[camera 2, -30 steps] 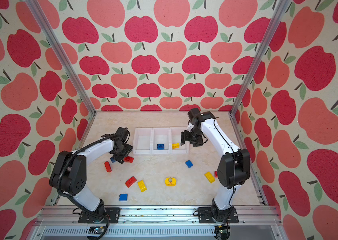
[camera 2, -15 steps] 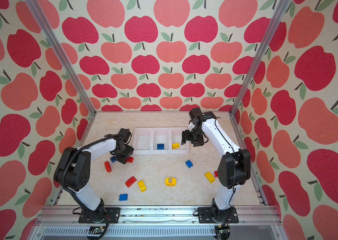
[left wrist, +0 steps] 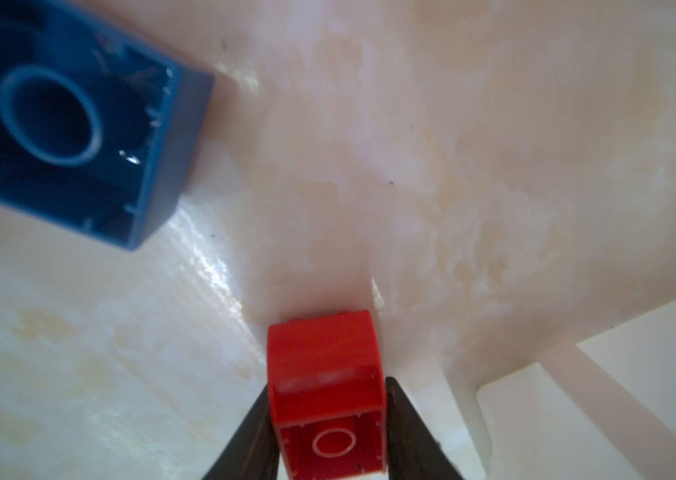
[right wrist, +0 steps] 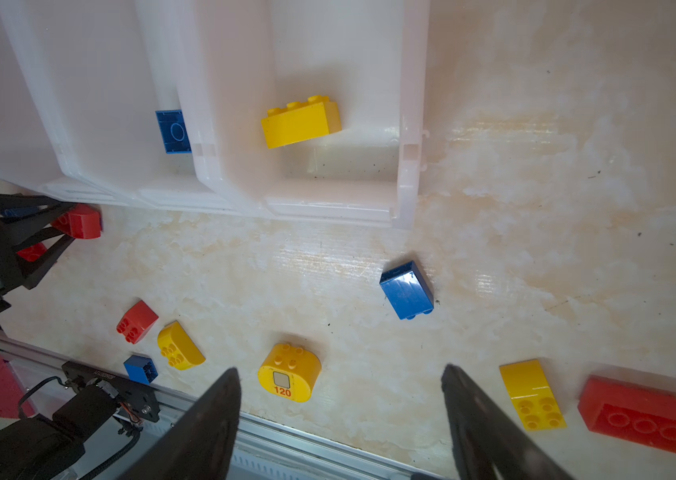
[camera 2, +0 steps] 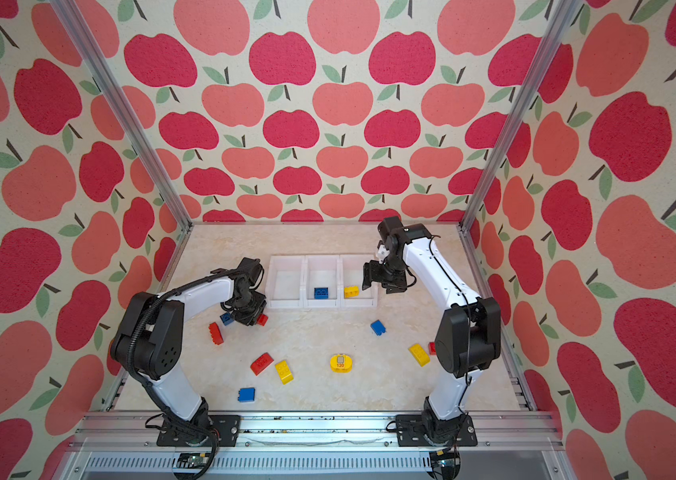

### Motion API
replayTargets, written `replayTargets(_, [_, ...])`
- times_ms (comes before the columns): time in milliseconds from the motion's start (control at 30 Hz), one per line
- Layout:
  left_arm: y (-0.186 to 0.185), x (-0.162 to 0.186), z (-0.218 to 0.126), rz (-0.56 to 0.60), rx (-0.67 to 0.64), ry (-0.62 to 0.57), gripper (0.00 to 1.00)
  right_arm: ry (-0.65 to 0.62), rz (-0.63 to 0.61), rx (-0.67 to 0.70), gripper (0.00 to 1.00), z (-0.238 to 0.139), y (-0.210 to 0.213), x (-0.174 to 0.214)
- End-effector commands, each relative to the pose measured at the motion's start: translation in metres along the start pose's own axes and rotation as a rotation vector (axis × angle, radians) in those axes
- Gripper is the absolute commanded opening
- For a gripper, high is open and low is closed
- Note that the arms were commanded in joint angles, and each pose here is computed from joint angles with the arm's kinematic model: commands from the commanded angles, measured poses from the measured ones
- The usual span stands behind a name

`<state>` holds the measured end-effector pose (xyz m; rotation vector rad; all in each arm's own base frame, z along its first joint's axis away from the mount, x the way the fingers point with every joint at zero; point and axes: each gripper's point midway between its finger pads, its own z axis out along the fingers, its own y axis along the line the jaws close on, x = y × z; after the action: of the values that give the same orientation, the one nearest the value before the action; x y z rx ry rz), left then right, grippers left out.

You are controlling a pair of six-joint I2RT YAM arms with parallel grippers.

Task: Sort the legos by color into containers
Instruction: 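Carry the red brick into the compartment nearest the left arm and release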

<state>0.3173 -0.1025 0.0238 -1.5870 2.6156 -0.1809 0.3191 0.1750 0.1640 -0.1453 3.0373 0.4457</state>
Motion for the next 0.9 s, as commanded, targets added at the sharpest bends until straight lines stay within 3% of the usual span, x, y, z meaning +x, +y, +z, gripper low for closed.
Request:
replayTargets(0, [0.012,-0.002,-0.005,-0.048,-0.047,-0.019,0.37,-0.013,0.016,-0.020,0.79,-0.006,0.001,0.002])
replayTargets(433, [0.008,-0.025,-0.070,0.063,-0.012,-0.207,0.32,-0.019,0.018,-0.037,0.78,-0.009,0.004,0.003])
replayTargets(567, [-0.012,-0.028,-0.096,0.185,0.035,-0.293,0.30,-0.025,0.023,-0.045,0.78,-0.010,0.004,0.005])
replayTargets(867, [-0.084,-0.007,-0.148,0.599,0.149,-0.473,0.29,-0.032,0.042,-0.052,0.79,-0.013,-0.001,0.014])
